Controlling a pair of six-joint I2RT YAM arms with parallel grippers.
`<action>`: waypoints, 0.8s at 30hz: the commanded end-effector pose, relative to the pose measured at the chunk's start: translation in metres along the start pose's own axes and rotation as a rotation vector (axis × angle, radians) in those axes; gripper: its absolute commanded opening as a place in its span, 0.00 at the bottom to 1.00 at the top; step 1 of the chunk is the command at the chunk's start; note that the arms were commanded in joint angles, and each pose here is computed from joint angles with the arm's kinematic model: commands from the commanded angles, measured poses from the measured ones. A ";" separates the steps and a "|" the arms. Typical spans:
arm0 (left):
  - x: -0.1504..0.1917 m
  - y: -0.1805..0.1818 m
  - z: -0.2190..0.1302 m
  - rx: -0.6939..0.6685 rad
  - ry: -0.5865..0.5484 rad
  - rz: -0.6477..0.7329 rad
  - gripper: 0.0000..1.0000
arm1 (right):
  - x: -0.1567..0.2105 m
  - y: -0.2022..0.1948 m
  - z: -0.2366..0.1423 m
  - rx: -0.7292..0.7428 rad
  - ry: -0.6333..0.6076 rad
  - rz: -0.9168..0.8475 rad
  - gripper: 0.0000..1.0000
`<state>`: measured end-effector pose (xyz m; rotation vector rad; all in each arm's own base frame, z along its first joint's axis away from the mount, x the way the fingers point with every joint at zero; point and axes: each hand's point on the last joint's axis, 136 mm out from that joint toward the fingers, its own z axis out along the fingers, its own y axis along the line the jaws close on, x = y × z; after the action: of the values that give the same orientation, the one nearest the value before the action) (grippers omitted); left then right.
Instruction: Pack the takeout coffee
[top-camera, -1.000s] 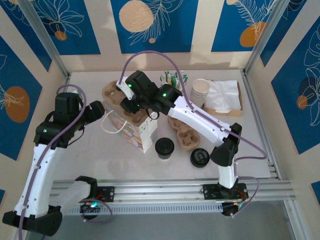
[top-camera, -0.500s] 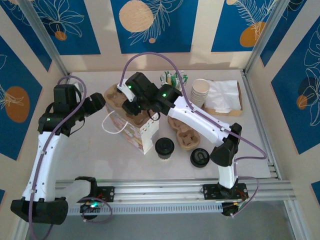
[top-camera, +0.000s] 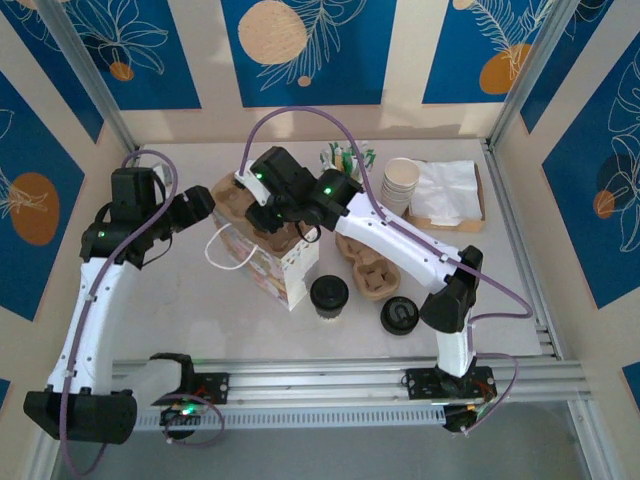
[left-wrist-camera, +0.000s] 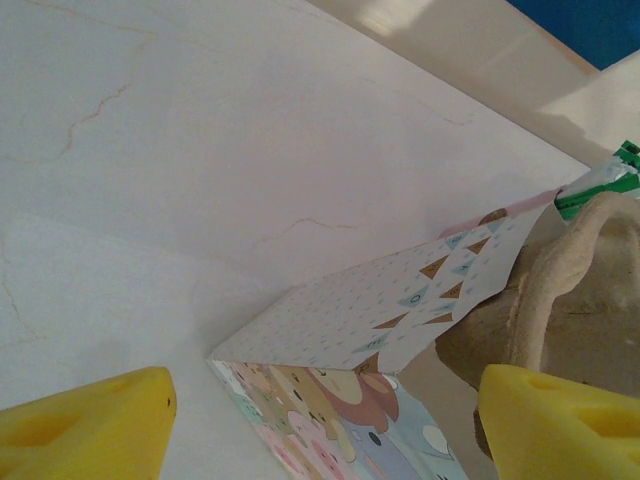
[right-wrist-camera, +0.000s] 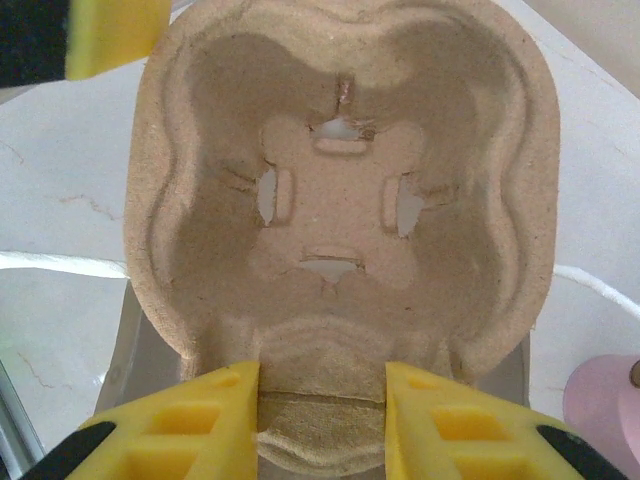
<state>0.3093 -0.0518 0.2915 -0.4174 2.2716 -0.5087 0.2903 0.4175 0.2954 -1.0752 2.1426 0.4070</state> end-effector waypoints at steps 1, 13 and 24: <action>0.001 -0.002 0.004 0.029 0.010 0.027 0.79 | 0.007 0.006 0.011 -0.019 0.018 0.014 0.33; 0.004 0.011 0.018 -0.032 0.039 0.038 0.78 | 0.010 0.010 0.021 -0.046 0.006 0.034 0.33; 0.004 0.016 0.031 -0.048 0.058 0.040 0.77 | 0.009 0.008 0.017 -0.044 -0.013 0.055 0.33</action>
<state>0.3244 -0.0535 0.2704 -0.3829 2.3311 -0.4855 0.2960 0.4241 0.2640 -1.0416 2.1832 0.4294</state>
